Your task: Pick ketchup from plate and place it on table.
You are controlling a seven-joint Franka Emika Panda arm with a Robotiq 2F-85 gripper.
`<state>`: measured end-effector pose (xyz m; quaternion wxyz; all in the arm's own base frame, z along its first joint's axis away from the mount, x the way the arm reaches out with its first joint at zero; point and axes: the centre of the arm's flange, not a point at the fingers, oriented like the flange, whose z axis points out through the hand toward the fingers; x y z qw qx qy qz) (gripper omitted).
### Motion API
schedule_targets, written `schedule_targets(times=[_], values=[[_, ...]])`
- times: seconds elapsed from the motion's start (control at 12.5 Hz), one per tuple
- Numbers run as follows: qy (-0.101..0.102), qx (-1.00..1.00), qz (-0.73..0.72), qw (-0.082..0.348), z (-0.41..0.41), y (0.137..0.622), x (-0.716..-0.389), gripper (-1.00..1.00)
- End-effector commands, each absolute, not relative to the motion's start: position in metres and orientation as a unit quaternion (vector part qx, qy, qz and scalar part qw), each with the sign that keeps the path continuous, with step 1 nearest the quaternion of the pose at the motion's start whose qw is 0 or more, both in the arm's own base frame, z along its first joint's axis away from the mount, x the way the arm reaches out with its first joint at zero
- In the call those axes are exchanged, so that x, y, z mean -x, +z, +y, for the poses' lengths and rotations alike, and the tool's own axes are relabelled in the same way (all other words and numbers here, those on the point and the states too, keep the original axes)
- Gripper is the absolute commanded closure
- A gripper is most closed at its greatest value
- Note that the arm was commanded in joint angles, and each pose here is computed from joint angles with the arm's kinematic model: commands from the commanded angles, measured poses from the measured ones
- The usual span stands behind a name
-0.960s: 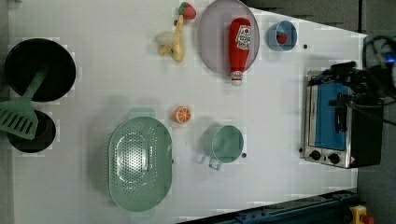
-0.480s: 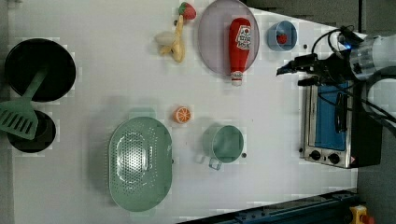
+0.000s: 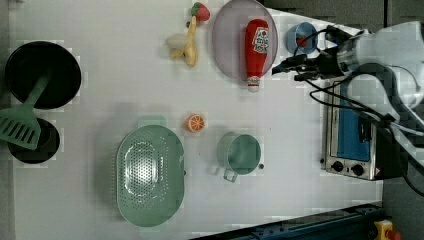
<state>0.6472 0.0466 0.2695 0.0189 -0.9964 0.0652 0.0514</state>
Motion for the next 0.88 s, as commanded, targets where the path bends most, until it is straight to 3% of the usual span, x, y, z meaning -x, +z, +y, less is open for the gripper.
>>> schedule_targets(times=[0.08,0.32,0.56,0.88], values=[[0.026,0.999,0.026,0.012,0.055,0.267,-0.675,-1.00],[0.019,1.000,0.016,0.010,0.060,0.232,-0.685,-1.00],[-0.021,1.000,0.013,0.019,0.065,0.207,-0.692,-1.00],[-0.025,0.999,0.013,0.023,0.065,0.182,-0.691,-1.00]])
